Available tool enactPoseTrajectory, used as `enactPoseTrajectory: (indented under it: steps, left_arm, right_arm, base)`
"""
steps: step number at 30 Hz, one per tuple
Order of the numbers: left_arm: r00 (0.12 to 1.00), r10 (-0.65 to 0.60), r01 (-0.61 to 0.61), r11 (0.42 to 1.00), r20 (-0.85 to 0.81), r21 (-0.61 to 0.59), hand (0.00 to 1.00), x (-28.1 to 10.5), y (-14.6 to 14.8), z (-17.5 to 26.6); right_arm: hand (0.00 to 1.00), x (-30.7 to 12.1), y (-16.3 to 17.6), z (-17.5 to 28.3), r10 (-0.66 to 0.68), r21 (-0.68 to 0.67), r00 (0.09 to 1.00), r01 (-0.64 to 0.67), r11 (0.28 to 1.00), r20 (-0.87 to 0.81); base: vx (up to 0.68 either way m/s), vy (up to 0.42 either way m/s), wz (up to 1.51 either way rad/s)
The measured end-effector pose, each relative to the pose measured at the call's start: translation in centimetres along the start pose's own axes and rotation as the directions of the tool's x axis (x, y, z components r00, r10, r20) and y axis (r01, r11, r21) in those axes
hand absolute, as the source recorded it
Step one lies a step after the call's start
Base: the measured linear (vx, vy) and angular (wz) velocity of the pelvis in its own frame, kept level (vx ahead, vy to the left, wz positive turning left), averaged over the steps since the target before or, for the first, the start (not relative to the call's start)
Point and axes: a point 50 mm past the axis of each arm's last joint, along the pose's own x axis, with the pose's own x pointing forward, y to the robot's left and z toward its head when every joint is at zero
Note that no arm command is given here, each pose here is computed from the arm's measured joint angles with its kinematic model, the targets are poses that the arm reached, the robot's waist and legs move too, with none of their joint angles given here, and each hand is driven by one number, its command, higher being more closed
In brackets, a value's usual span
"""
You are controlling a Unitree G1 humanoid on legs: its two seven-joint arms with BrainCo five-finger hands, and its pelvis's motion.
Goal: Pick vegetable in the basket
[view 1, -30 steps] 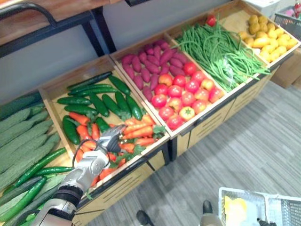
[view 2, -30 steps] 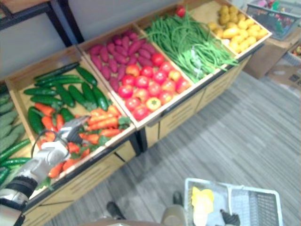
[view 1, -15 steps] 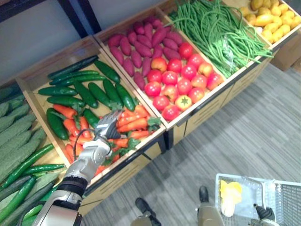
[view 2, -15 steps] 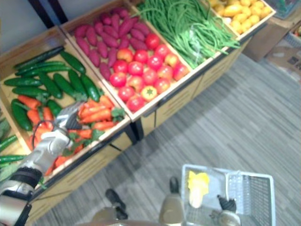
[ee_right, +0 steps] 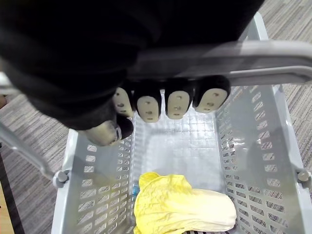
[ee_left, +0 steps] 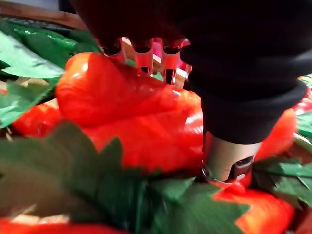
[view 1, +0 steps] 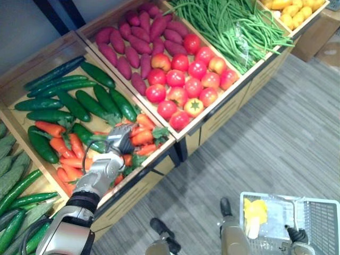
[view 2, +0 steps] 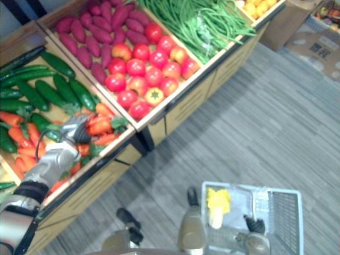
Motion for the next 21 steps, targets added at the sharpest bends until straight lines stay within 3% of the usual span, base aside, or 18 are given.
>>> enactPoseTrajectory:
  steps: [21]
  left_arm:
    - [0.996,-0.018,0.009,0.995,-0.089,-0.098,1.00,1.0,-1.1,1.1]
  right_arm:
    - [1.00,-0.3,-0.1,0.1,0.007,-0.026,1.000,-0.006,1.000,0.030]
  base:
    - [0.02,-0.005,-0.01]
